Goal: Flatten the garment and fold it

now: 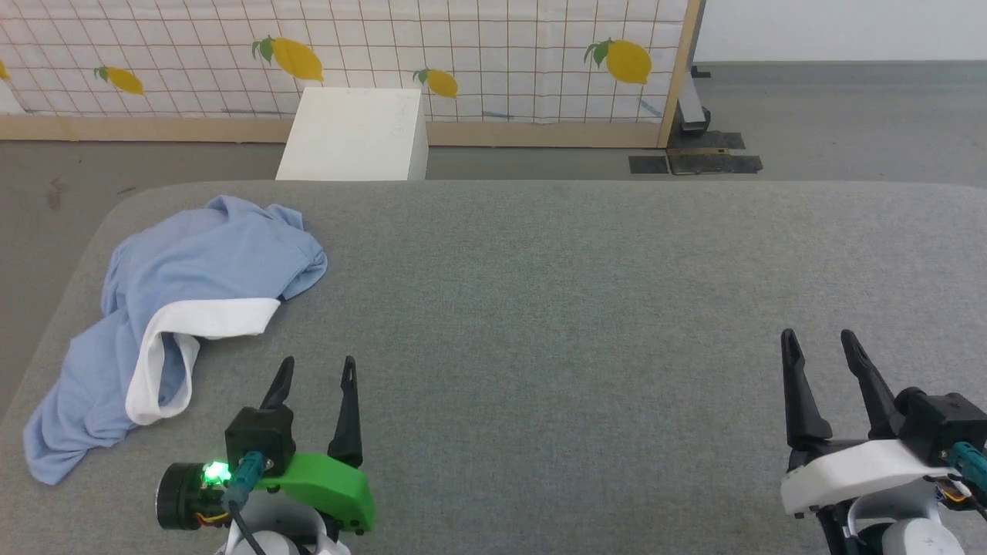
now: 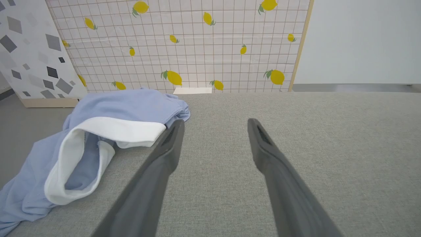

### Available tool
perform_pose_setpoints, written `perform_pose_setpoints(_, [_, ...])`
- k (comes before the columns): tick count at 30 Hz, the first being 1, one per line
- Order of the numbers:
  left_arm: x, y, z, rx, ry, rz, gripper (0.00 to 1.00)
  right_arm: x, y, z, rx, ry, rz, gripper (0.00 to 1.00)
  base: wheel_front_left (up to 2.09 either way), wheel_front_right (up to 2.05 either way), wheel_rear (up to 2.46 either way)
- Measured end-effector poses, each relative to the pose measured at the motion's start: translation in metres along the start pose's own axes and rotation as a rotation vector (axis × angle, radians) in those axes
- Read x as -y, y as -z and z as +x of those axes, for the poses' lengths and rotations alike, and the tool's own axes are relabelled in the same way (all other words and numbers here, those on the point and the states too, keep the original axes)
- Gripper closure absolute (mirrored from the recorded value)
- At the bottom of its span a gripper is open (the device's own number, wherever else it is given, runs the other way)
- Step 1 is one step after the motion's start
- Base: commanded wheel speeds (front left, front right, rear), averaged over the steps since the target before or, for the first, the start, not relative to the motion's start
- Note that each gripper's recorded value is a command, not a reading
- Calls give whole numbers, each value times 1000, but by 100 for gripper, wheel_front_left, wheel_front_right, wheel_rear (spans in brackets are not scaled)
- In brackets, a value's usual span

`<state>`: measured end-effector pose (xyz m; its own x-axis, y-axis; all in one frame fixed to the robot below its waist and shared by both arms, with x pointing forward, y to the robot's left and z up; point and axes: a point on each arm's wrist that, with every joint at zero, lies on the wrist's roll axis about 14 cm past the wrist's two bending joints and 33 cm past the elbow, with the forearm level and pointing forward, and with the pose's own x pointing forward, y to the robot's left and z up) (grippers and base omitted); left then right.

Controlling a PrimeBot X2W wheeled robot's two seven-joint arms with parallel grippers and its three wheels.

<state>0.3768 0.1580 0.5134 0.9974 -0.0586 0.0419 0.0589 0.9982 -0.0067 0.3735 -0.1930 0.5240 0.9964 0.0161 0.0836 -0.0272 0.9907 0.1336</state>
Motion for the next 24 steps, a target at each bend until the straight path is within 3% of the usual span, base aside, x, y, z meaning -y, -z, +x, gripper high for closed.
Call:
perform_pose_setpoints(13, [-3, 4, -2, 2, -17, -20, 0, -3, 4, 2, 4, -7, 16, 0, 0, 0, 0])
perform_pose_setpoints(24, [-24, 9, -11, -3, -85, -23, 0, -26, 18, 10, -24, -74, 31, 0, 0, 0, 0])
